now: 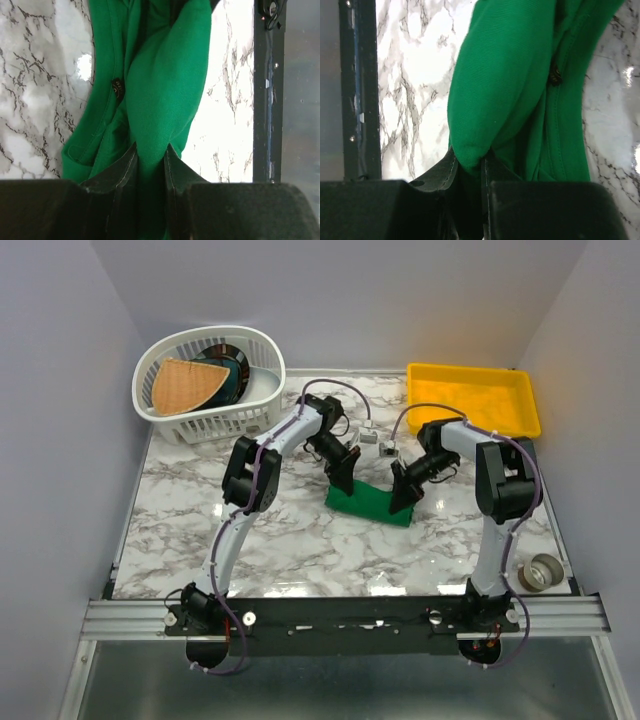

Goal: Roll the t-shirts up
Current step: Roll the T-shirt to the center of the board.

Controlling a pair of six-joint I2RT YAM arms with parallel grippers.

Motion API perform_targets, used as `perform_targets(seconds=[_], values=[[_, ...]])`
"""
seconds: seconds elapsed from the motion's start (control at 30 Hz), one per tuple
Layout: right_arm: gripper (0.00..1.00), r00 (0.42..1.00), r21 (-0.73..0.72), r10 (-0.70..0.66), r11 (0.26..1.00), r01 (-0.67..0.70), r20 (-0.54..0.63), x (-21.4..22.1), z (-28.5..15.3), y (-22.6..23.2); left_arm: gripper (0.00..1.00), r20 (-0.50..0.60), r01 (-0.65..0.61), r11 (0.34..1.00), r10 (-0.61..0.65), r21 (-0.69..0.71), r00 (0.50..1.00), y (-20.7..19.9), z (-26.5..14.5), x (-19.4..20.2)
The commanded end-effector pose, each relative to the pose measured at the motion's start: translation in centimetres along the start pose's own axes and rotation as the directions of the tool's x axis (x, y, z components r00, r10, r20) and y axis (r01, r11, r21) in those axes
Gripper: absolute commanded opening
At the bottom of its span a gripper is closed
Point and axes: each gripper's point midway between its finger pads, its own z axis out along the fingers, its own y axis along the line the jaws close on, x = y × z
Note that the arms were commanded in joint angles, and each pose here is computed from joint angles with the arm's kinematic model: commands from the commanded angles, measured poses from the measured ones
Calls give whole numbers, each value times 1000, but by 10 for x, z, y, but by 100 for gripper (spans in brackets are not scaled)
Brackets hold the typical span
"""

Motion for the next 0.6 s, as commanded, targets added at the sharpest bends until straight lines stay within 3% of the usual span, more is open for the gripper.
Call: perform_targets(seconds=[0.0, 0.13, 0.27, 0.43, 0.57], values=[[6, 980, -147, 190, 969, -197, -60, 14, -14, 21, 32, -40, 165, 986, -164, 18, 986, -8, -17, 22], [6, 955, -154, 280, 944, -292, -95, 23, -18, 11, 45, 4, 154, 985, -154, -77, 988, 7, -30, 18], [7, 919, -112, 358, 919, -379, -166, 29, -20, -7, 54, 19, -17, 962, 23, -272, 1000, 18, -58, 0], [10, 906, -68, 385, 914, -401, -178, 24, -25, -22, 57, -44, -110, 894, 101, -435, 994, 26, -85, -5], [10, 909, -29, 372, 923, -384, -185, 19, -32, -34, 61, -25, -193, 829, 212, -525, 977, 13, -107, -29]])
